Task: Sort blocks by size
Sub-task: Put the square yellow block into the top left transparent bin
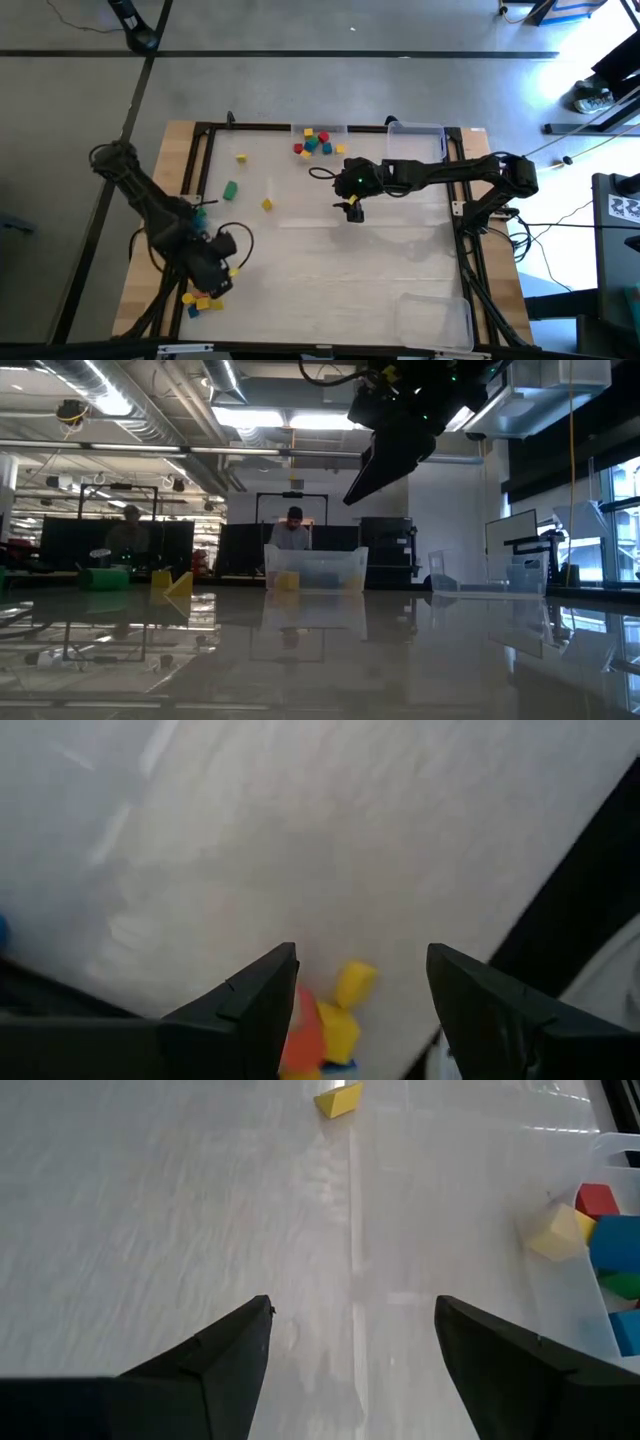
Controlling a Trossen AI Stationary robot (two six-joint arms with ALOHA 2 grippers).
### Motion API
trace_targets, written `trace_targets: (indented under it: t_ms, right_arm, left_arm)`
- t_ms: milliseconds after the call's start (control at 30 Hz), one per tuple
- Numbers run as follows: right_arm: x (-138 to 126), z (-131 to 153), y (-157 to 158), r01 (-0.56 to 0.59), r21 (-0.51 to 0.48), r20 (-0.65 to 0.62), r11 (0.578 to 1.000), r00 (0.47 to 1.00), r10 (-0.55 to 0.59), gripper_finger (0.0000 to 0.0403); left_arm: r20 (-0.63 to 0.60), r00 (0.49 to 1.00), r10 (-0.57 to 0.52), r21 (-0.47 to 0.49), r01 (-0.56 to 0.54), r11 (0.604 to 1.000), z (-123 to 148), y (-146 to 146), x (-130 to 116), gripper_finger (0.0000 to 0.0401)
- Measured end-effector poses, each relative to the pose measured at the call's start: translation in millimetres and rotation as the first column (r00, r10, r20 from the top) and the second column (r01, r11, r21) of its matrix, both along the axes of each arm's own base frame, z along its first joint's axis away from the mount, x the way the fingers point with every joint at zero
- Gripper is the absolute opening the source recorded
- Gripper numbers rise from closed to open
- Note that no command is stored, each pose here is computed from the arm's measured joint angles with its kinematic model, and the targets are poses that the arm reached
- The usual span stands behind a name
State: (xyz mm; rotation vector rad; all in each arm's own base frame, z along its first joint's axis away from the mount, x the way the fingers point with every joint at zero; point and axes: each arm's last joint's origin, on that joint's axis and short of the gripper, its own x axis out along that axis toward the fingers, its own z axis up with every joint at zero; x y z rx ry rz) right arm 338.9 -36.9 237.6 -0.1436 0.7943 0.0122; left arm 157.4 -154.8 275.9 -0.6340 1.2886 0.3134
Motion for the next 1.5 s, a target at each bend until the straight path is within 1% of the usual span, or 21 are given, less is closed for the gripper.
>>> trace_targets:
  t_ms: [100, 233, 433, 533, 600, 700, 800, 867, 1000, 1133, 1200, 1300, 1433, 1500]
  right_arm:
    - [0.2, 0.2, 0.0, 0.0, 0.0, 0.004, 1.0, 1.0, 0.0, 0.0278]
    - [0.9, 0.9, -0.1, 0.001, 0.0, 0.013, 1.0, 1.0, -0.001, 0.0278]
    - [1.5, 1.4, -0.2, 0.016, 0.015, 0.023, 1.0, 1.0, -0.017, 0.0278]
    - [2.1, 2.0, -0.3, 0.019, 0.015, 0.031, 1.0, 0.999, -0.019, 0.0278]
    - [2.5, 2.3, -0.5, 0.029, 0.017, 0.036, 0.999, 0.999, -0.029, 0.0278]
    - [4.4, 1.7, -1.7, 0.069, 0.01, 0.049, 0.998, 0.996, -0.069, 0.0278]
    - [4.9, 1.0, -2.1, 0.078, 0.004, 0.048, 0.997, 0.996, -0.078, 0.0278]
    - [5.8, 0.1, -2.2, 0.086, 0.012, 0.05, 0.996, 0.995, -0.087, 0.0278]
    - [7.5, -3.2, -2.3, 0.108, 0.036, 0.043, 0.993, 0.993, -0.11, 0.0278]
    - [11.2, -9.6, -2.8, 0.125, 0.053, 0.034, 0.991, 0.991, -0.127, 0.0278]
    - [11.7, -15.1, -2.8, 0.132, 0.058, 0.006, 0.99, 0.991, -0.132, 0.0278]
    - [12.6, -20.2, -2.9, 0.134, 0.058, -0.016, 0.989, 0.991, -0.134, 0.0278]
    - [14.1, -22.0, -3.1, 0.135, 0.059, -0.014, 0.989, 0.991, -0.134, 0.0278]
    - [14.7, -21.4, -3.2, 0.134, 0.059, -0.006, 0.989, 0.991, -0.134, 0.0278]
  left_arm:
    - [0.007, 1.0, 0.001, -0.025, -0.001, 1.0, -5.6, -17.8, -3.8, 0.0212]
    - [-0.003, 1.0, -0.019, -0.043, 0.018, 0.999, -19.9, -43.3, -5.6, 0.0212]
    - [-0.043, 0.998, -0.043, -0.135, 0.037, 0.99, -42.4, -84.0, -12.5, 0.0212]
    - [-0.09, 0.995, -0.051, -0.178, 0.034, 0.983, -53.3, -101.2, -19.6, 0.0207]
    - [-0.146, 0.989, -0.037, -0.199, 0.007, 0.98, -58.9, -108.4, -24.7, 0.0203]
    - [-0.202, 0.979, -0.01, -0.178, -0.027, 0.984, -65.9, -111.9, -29.8, 0.0197]
    - [-0.216, 0.976, -0.009, -0.151, -0.025, 0.988, -71.8, -113.9, -31.2, 0.0192]
    - [-0.229, 0.973, -0.011, -0.115, -0.016, 0.993, -76.4, -113.2, -31.6, 0.0189]
    - [-0.255, 0.966, -0.044, -0.04, 0.035, 0.999, -85.6, -111.1, -32.6, 0.0184]
    - [-0.273, 0.957, -0.098, 0.012, 0.106, 0.994, -92.3, -109.6, -33.3, 0.0178]
    - [-0.285, 0.952, -0.109, 0.036, 0.124, 0.992, -94.6, -108.4, -33.8, 0.0175]
    - [-0.283, 0.95, -0.136, 0.038, 0.153, 0.988, -97.5, -109.7, -33.4, 0.0173]
    - [-0.225, 0.949, -0.223, -0.027, 0.222, 0.975, -96.7, -116.5, -28.9, 0.0172]
    - [-0.2, 0.95, -0.241, -0.031, 0.24, 0.97, -96.5, -116.9, -26.0, 0.0172]
